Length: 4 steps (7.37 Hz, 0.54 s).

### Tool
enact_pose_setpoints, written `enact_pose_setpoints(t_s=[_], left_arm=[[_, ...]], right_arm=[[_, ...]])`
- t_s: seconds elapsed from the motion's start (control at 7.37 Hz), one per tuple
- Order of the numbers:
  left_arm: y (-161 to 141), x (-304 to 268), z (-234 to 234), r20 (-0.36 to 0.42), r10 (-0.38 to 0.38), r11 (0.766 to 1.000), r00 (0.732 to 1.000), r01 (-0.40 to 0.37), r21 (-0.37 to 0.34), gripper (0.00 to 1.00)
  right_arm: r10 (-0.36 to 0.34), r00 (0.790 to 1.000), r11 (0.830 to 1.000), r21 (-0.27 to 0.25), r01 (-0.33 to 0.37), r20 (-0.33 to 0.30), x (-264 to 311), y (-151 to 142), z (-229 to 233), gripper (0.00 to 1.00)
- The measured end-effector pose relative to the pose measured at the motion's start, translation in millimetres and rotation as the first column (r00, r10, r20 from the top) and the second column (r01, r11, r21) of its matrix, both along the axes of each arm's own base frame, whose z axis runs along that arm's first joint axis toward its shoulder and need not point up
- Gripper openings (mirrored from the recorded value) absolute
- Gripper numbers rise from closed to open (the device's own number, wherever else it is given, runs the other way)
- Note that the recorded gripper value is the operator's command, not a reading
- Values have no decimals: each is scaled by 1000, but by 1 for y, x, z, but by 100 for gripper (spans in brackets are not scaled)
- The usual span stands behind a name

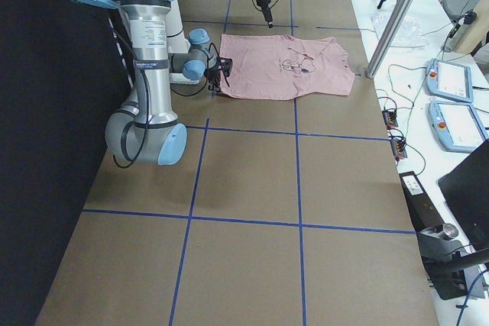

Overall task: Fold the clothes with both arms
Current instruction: 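Move both grippers down to the shirt hem nearest the robot, then grasp the hem corners nearest the robot with both grippers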

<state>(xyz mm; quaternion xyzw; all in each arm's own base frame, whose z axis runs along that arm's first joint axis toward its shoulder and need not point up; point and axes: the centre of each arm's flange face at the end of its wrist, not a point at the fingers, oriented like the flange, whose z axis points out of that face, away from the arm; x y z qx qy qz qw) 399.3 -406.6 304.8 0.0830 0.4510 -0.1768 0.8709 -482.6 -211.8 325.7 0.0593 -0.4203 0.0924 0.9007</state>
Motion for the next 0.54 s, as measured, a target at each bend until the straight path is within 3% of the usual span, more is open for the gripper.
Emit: enact_pose_setpoints(t_s=[0.27,0.54], left_arm=[[54,-5,26,16,-29,998,999,29,-61,100],[116,30,46,35,-62,988,997,66,-140,100]], right_arm=[[3,1000,1000,4,-3,14,3,0,-7,0],[4,1000,1000,6,-4,21,2,0,-10,0]])
